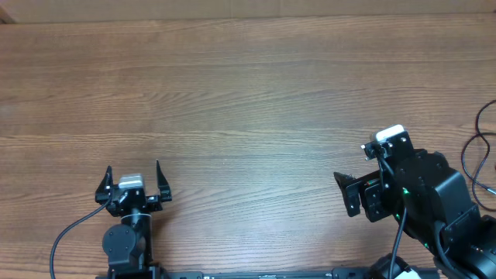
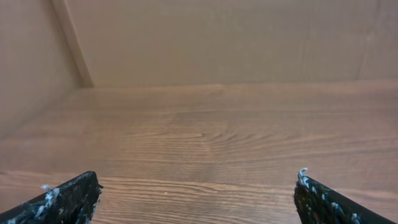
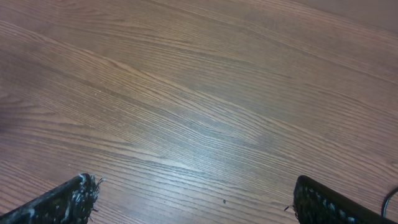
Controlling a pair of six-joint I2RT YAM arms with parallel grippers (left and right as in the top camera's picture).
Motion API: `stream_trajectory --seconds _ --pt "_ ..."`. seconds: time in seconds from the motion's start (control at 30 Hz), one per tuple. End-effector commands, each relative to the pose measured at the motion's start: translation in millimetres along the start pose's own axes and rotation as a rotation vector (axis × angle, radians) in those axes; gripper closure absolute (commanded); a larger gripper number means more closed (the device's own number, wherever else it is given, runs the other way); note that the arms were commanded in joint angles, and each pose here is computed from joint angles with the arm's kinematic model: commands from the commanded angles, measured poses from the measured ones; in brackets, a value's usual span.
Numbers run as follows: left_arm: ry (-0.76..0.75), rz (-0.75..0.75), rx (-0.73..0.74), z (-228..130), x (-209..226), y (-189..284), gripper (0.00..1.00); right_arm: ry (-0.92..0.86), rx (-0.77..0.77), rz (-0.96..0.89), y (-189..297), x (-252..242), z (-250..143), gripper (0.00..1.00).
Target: Untangle cables
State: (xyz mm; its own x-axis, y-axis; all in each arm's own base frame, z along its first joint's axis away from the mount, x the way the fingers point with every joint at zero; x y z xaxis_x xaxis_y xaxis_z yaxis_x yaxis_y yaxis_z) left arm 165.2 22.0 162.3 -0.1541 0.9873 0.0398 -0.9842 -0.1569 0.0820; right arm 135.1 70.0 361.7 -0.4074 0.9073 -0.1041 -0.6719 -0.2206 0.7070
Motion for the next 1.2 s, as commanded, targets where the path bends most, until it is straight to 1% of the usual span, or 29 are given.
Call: stream_trajectory --seconds 0.0,0.13,0.2,1.17 --pt "-0.043 -0.019 -0.005 -0.5 -1.0 0.4 0.0 0.002 -0.006 0.004 1.6 0.3 -0.6 0.0" --pt "0.073 -0.022 -0.003 -0.6 -1.3 0.4 0.01 0.002 -0.006 0.004 1.6 0.3 -0.6 0.0" --pt "0.092 -0.026 -0.002 -0.7 -1.6 0.4 0.01 0.002 -0.006 0.004 1.6 0.3 -0.6 0.0" --pt "0.091 -0.029 -0.006 0.0 -1.8 0.4 0.0 0.002 -0.006 0.004 1.6 0.3 -0.6 0.0"
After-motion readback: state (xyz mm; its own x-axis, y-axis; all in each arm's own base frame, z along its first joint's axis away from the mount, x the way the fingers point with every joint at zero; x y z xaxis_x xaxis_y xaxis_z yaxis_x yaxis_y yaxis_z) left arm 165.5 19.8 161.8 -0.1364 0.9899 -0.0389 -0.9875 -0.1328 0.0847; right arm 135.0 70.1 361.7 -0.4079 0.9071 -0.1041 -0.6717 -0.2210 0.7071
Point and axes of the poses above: each gripper's point midway between its finger pads, its own y axis back along the fingers, its own x axis along the line the jaws close on, z = x × y, the point moved 8 cm from there along y, back along the fingers, and after that the axes turned 4 degrees about y, right-handed, at the moved point
